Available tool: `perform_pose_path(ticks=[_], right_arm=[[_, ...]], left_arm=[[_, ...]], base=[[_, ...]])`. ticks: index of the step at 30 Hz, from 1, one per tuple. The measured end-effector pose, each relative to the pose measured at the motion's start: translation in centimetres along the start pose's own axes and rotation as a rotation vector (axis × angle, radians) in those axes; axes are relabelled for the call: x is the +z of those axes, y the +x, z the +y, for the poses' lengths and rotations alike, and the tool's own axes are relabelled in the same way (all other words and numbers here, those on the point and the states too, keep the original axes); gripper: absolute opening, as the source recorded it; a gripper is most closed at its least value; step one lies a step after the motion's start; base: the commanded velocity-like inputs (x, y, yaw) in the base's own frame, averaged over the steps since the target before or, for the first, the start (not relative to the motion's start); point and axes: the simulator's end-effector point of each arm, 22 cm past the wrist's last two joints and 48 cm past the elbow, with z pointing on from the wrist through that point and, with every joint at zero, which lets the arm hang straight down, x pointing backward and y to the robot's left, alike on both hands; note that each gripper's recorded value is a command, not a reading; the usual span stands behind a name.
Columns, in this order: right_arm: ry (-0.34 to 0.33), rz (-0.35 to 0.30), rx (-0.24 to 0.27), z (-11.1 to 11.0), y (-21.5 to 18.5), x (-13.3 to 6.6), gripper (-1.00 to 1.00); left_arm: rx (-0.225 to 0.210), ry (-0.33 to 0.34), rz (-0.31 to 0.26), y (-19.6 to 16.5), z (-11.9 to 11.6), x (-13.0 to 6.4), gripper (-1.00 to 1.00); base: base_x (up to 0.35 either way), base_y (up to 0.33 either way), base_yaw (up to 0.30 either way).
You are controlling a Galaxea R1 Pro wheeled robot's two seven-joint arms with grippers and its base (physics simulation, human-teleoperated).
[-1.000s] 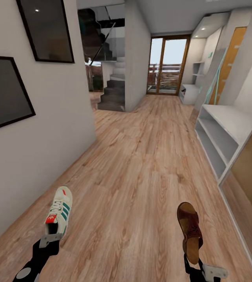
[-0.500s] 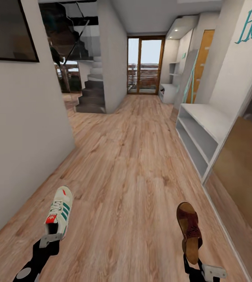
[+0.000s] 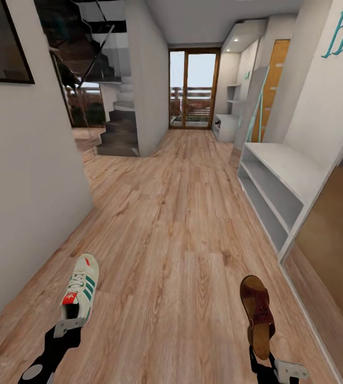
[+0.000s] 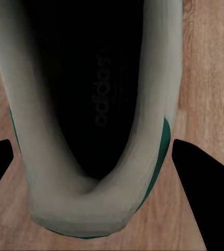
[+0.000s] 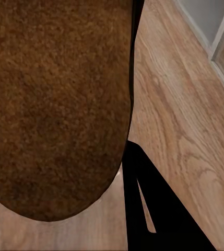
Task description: Pick up the two gym shoes and the two sandals from the corridor floor and place them onto the hallstand (shoe rack) in the corridor, making sure they are on the rack and not on the floor. Arrange them so the two gym shoes are next to each other and the two sandals are next to each other.
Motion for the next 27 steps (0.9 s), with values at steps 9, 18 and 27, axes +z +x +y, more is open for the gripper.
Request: perform_pose_path(ticks=[9,18,27], right_arm=[[0.0,0.003,-0.002,0.0,0.1,0.0,-1.0],[-0.001,0.031,0.002,0.1,1.3,-0.5,-1.0],[-0.003,0.033,0.001,0.1,1.4,-0.5,-1.0]], left_arm=[[0.0,0.0,0.0,0.0,0.0,0.0,-1.0],[-0.001,0.0,0.0,0.0,0.0,0.0,-1.0],[0.0,-0.001,0.0,0.0,0.1,0.0,-1.0]], base=[[0.339,0.0,0.0],[0.339,0.0,-0.041],[0.339,0.0,-0.264]])
